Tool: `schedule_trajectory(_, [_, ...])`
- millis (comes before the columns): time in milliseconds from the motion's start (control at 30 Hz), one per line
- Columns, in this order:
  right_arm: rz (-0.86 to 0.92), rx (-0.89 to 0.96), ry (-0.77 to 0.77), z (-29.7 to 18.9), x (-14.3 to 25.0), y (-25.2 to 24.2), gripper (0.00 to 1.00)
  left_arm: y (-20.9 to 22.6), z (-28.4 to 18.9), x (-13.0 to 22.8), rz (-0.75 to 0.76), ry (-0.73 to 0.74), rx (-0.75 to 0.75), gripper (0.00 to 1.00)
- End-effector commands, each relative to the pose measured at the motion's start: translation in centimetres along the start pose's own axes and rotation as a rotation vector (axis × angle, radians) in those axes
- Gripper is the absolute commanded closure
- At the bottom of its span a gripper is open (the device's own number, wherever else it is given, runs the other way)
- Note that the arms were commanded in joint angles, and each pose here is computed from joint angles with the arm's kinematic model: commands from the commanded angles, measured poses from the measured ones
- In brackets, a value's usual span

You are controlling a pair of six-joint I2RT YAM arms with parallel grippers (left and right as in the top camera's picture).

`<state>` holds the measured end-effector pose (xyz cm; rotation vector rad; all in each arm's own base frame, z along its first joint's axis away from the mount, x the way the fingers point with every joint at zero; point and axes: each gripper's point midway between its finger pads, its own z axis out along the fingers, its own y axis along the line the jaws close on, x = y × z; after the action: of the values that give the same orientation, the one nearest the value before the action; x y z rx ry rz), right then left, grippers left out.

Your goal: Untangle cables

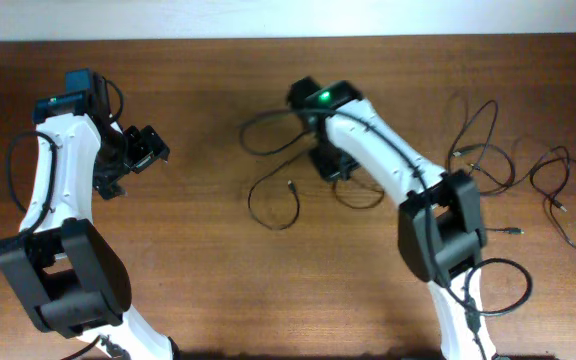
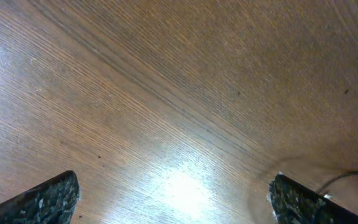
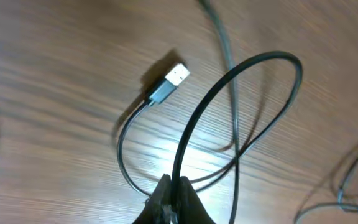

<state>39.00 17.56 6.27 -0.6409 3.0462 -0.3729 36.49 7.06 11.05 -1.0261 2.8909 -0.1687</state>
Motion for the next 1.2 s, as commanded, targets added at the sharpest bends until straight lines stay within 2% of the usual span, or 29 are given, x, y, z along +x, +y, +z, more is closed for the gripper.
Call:
schedule_trajectory(0, [0.089, -0.046, -0.008, -0.4, -0.2, -2.9, 0.96, -0.1, -0.2, -0.1, 0.012, -0.001, 0.011, 0.01])
schedule_trajectory(200, [0.304, -0.085, 0.028, 0.9, 0.5, -7.8, 0.96, -0.1, -0.2, -0.1, 0.012, -0.001, 0.011, 0.01])
schedule_trajectory(300, [0.510, -0.038, 0.054, 2.1, 1.8, -13.0, 0.96, -0.1, -0.2, -0.1, 0.012, -0.001, 0.011, 0.01])
schedule_trajectory(500, [0.717, -0.058, 0.215, 3.9, 8.2, -20.8, 0.96, -0.1, -0.2, -0.1, 0.012, -0.001, 0.011, 0.01])
schedule_trajectory(600, [0.774, -0.133, 0.237, 4.3, 9.2, -21.4, 0.96, -0.1, -0.2, -0.1, 0.012, -0.001, 0.011, 0.01])
schedule_trajectory(700, [0.773, -0.270, 0.222, 3.8, 8.0, -19.4, 0.96, -0.1, -0.2, -0.1, 0.012, -0.001, 0.011, 0.01])
schedule_trajectory(733, [0.747, -0.305, 0.212, 3.6, 7.5, -18.6, 0.91, -0.1, -0.2, -0.1, 0.012, -0.001, 0.011, 0.01])
schedule_trajectory(800, [0.679, -0.416, 0.178, 2.7, 5.7, -15.8, 0.60, -0.1, -0.2, -0.1, 0.012, -0.001, 0.011, 0.01])
schedule_trajectory(867, [0.589, -0.488, 0.142, 1.8, 4.1, -13.0, 0.39, -0.1, -0.2, -0.1, 0.012, -0.001, 0.011, 0.01])
schedule_trajectory(1067, [0.362, -0.479, 0.114, -0.1, 1.8, -5.1, 0.19, -0.1, -0.2, -0.1, 0.012, -0.001, 0.011, 0.01])
schedule_trajectory(1100, [0.327, -0.477, 0.105, -0.4, 1.5, -3.7, 0.12, -0.1, -0.2, -0.1, 0.012, -0.001, 0.011, 0.01])
schedule_trajectory(1133, [0.304, -0.475, 0.097, -0.7, 1.3, -2.8, 0.01, -0.1, -0.2, -0.1, 0.012, -0.001, 0.011, 0.01])
schedule_trajectory(1167, [0.271, -0.473, 0.085, -1.0, 0.9, -1.5, 0.02, -0.1, -0.2, -0.1, 0.012, -0.001, 0.011, 0.01])
